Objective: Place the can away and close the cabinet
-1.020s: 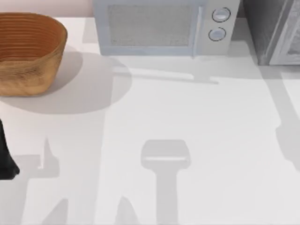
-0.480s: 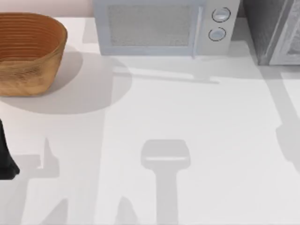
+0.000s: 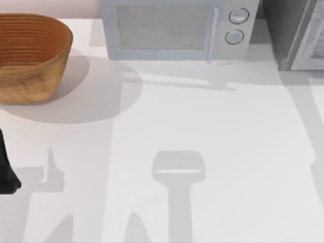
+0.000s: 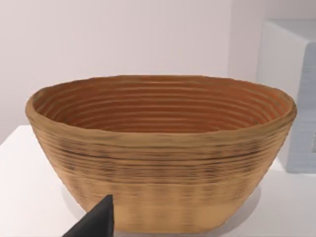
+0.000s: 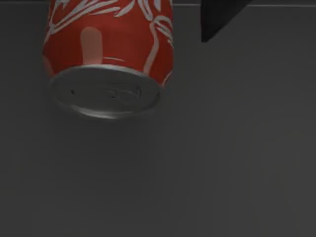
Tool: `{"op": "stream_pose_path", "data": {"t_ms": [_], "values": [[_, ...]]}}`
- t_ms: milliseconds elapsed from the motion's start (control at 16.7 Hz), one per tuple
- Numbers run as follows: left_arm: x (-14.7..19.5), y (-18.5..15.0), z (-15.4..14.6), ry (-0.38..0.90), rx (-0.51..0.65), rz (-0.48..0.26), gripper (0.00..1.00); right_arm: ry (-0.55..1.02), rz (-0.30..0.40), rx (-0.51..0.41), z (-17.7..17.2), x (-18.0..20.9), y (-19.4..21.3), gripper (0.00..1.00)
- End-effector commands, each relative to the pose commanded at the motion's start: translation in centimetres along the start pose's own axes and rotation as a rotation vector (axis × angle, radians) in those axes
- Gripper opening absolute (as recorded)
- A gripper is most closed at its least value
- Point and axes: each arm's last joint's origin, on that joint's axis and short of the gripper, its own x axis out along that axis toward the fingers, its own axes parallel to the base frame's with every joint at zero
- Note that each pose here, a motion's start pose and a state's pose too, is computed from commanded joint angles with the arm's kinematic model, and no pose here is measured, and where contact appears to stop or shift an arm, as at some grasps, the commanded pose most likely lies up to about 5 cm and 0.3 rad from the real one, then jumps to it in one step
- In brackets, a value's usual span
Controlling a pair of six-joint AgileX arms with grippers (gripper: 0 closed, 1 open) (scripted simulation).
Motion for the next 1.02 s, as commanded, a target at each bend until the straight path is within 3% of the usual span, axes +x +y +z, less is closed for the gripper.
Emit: {"op": "stream_pose_path", "data": {"t_ms": [240,420,720,1020], "values": [[0.0,0.0,0.0,0.0,0.0,0.0,1.0,0.0,-0.001,-0.002,-1.9,-6.0,-1.0,1.0],[0.0,0.0,0.0,0.0,0.0,0.0,1.0,0.001,-0.002,-0.003,-5.2,-11.0,-1.7,1.0],[0.0,0.0,0.0,0.0,0.0,0.0,1.0,0.002,-0.003,-0.003,-14.4,-18.1,-2.6,1.0],[0.0,0.0,0.0,0.0,0.0,0.0,1.0,0.001,-0.002,-0.001,-25.5,-22.1,-3.0,1.0]]}}
